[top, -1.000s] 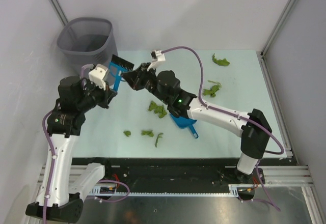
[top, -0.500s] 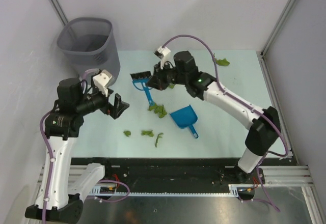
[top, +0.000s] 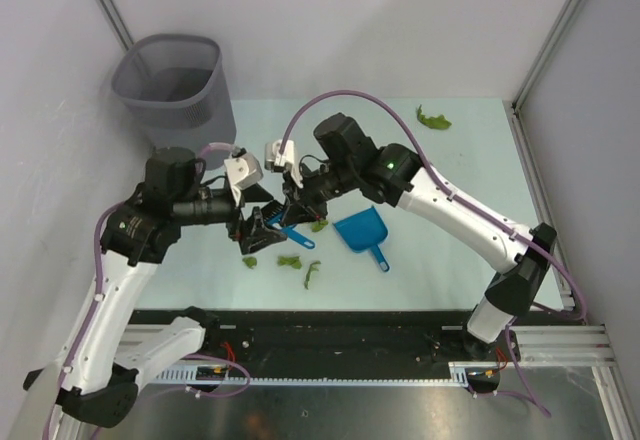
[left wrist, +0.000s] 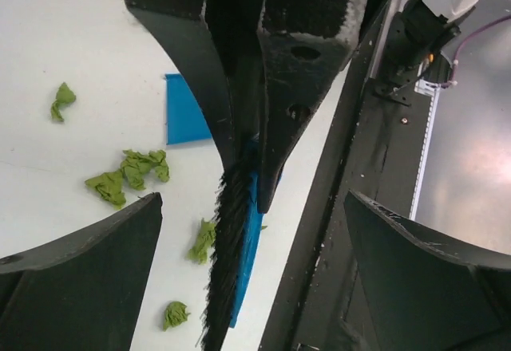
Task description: Sweep away the paper scraps from the table
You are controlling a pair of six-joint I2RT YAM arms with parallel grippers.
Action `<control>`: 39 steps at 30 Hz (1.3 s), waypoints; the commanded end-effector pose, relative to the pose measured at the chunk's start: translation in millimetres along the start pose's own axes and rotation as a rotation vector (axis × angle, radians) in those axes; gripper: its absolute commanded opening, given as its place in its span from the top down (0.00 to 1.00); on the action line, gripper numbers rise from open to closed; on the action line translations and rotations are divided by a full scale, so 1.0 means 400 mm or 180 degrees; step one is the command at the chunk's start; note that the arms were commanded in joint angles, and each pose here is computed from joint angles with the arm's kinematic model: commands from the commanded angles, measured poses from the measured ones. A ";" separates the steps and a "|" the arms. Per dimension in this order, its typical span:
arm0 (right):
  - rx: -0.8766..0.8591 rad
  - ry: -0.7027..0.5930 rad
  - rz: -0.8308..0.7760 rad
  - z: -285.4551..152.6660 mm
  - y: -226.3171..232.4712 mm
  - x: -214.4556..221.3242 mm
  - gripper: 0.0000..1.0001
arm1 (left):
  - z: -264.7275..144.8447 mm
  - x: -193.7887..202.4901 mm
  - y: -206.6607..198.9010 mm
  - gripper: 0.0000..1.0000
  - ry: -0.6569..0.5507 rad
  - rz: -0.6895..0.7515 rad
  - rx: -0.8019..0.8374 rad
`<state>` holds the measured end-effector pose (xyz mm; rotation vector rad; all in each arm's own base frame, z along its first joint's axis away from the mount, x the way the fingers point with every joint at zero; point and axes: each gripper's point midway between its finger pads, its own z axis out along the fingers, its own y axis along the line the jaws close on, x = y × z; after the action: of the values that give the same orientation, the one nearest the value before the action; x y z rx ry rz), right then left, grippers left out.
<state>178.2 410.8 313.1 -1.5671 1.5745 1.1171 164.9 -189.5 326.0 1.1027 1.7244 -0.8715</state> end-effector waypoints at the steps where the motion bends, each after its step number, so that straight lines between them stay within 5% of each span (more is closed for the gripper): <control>1: -0.0103 0.0018 -0.0180 -0.016 0.018 -0.023 1.00 | 0.002 0.000 -0.051 0.00 0.0038 0.0217 0.0298; 3: -0.0115 -0.0025 -0.0231 -0.023 0.024 -0.039 1.00 | 0.009 0.024 -0.040 0.15 0.0131 0.0225 0.0251; 5: -0.0126 -0.0052 -0.0267 -0.025 0.029 -0.046 1.00 | 0.009 0.034 -0.033 0.45 0.0184 0.0233 0.0209; 10: -0.0191 -0.0063 -0.0295 -0.022 0.039 -0.051 1.00 | 0.022 0.042 -0.048 0.64 0.0231 0.0243 0.0366; 16: -0.0216 -0.0225 -0.0404 -0.052 0.060 -0.089 1.00 | 0.035 0.079 -0.057 0.60 0.0377 0.0254 0.0481; 18: -0.0225 -0.0249 -0.0424 -0.057 0.063 -0.094 1.00 | 0.036 0.072 -0.061 0.71 0.0358 0.0254 0.0515; 19: -0.0219 -0.0251 -0.0427 -0.059 0.063 -0.094 1.00 | 0.035 0.069 -0.064 0.95 0.0350 0.0255 0.0537; 22: -0.0192 -0.0260 -0.0327 -0.061 0.048 -0.084 1.00 | 0.027 0.049 -0.067 1.00 0.0294 0.0271 0.0516; 24: -0.0206 -0.0430 -0.0081 -0.100 0.044 -0.096 0.53 | 0.021 0.036 -0.072 1.00 0.0254 0.0251 0.0503; 26: -0.0097 -0.0804 0.0363 -0.178 0.004 -0.092 0.19 | 0.010 0.010 -0.060 1.00 0.0198 0.0178 0.0390; 27: 0.0022 -0.1142 0.0328 -0.207 -0.028 -0.122 0.12 | 0.006 -0.010 -0.051 1.00 0.0139 0.0152 0.0327; 32: 0.0699 -0.1837 0.1419 -0.330 -0.149 -0.003 0.04 | -0.059 -0.201 0.035 1.00 -0.0336 -0.0415 -0.0294; 39: 0.0246 -0.2597 0.1375 -0.333 -0.033 -0.135 0.02 | -0.085 -0.308 -0.051 1.00 -0.0699 -0.0673 0.0367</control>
<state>240.6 308.1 328.9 -0.6377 1.6893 1.4633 190.8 -193.7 437.2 0.8893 1.6587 -0.9662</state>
